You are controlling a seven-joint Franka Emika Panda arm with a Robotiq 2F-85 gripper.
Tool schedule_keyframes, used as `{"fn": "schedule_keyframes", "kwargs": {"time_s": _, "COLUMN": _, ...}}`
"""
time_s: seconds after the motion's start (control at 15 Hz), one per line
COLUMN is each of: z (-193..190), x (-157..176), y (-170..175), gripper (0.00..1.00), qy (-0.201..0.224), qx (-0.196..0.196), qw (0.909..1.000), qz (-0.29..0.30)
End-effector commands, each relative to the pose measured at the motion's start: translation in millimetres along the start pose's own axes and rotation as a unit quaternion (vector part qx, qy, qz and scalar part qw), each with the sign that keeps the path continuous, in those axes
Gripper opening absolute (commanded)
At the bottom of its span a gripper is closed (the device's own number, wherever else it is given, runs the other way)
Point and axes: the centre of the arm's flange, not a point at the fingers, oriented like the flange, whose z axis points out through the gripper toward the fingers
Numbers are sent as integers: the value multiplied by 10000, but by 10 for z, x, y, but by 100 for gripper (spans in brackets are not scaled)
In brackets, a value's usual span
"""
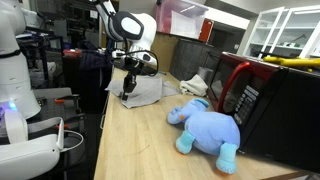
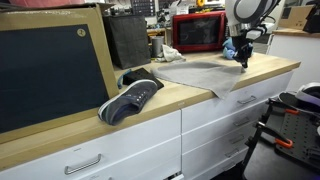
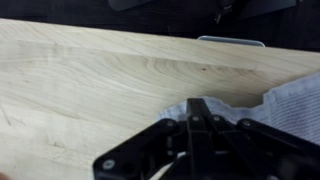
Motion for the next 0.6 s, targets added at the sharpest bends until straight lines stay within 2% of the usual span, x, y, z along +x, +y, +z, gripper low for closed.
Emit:
{"fn": "schedule_keyframes", "kwargs": {"time_s": 0.0, "z": -178, "x": -278, "y": 25, "gripper": 0, "qy": -66, "qx": -24, "qw": 9992, "qz": -387}}
{"fn": "schedule_keyframes", "kwargs": {"time_s": 0.13, "z": -199, "x": -266, "y": -20, "gripper": 0, "qy": 238, "qx": 200, "qw": 9988, "qz": -372}}
{"fn": "schedule_keyframes", "kwargs": {"time_s": 0.27, "z": -287, "x": -174, "y": -75, "gripper": 0, "qy": 630, "qx": 650, "qw": 9958, "qz": -136}}
{"fn": "schedule_keyframes", "kwargs": {"time_s": 0.4, "z": -319, "x": -71, "y": -180, "gripper": 0, "qy": 1115, "qx": 994, "qw": 9888, "qz": 30}}
{"fn": "schedule_keyframes", "kwargs": {"time_s": 0.53, "z": -298, "x": 14, "y": -232, "gripper": 0, "qy": 1644, "qx": 1159, "qw": 9795, "qz": 125}}
